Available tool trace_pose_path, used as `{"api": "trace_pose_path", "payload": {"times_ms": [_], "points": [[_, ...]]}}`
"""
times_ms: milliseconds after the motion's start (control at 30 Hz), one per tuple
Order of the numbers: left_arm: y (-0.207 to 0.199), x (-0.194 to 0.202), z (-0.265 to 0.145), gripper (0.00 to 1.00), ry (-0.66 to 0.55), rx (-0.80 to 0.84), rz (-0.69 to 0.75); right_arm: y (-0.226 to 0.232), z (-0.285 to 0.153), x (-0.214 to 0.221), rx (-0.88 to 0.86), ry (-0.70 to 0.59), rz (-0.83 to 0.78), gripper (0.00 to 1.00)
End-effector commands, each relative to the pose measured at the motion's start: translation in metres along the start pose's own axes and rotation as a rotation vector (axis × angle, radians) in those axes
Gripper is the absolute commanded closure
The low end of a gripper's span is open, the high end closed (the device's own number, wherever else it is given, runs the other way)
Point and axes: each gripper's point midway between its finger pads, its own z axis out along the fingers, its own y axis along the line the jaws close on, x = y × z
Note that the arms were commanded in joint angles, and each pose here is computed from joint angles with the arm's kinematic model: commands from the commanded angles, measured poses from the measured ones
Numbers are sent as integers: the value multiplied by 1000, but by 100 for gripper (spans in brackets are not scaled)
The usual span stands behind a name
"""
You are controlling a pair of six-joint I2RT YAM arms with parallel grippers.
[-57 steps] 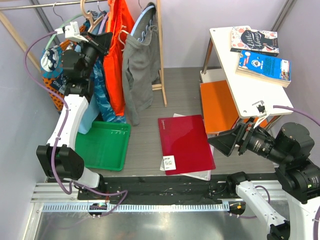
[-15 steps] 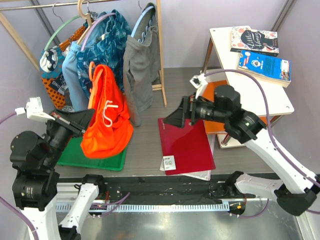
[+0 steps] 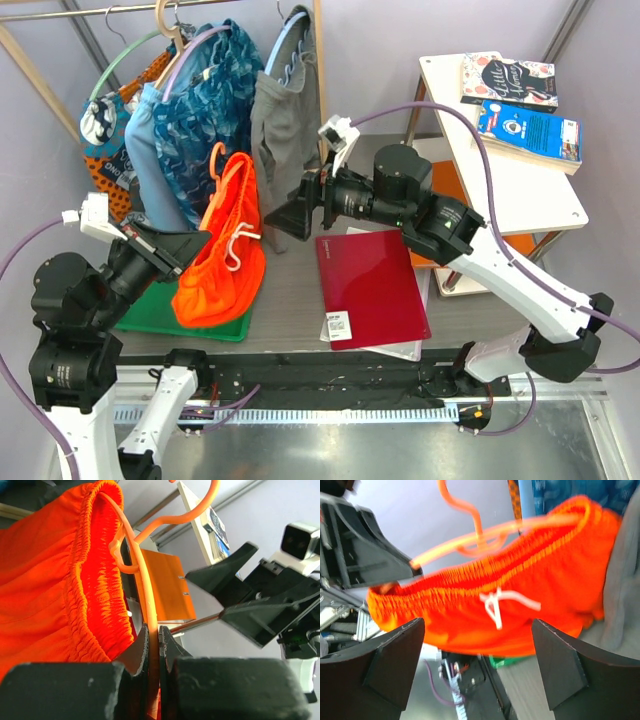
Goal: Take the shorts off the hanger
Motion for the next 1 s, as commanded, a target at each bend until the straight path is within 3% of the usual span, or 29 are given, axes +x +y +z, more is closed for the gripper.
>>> {"api": "trace_pose_path", "payload": {"times_ms": [0, 100, 167, 533, 667, 833, 933, 967], "points": [[-25, -3, 0, 100, 15, 109, -4, 20, 3, -67, -51, -216, -98, 14], [-24, 0, 3, 100, 35, 118, -30, 24, 23, -75, -71, -238, -102, 29], [-26, 1, 3, 100, 45, 123, -38, 24, 33, -75, -79, -253, -107, 34], [-36, 11, -11, 100, 76, 169, -56, 37, 76, -51, -118, -246, -137, 35], [-39, 12, -14, 100, 77, 185, -61, 31, 88, -37, -93, -223, -128, 47], [-45, 12, -17, 100, 81, 205, -59, 17, 89, -37, -27, -253, -142, 50], [-45, 12, -18, 100, 76, 203, -58, 14, 88, -38, -4, -257, -148, 61], [-44, 12, -17, 100, 78, 203, -59, 14, 88, -38, -3, -259, -149, 74]]}}
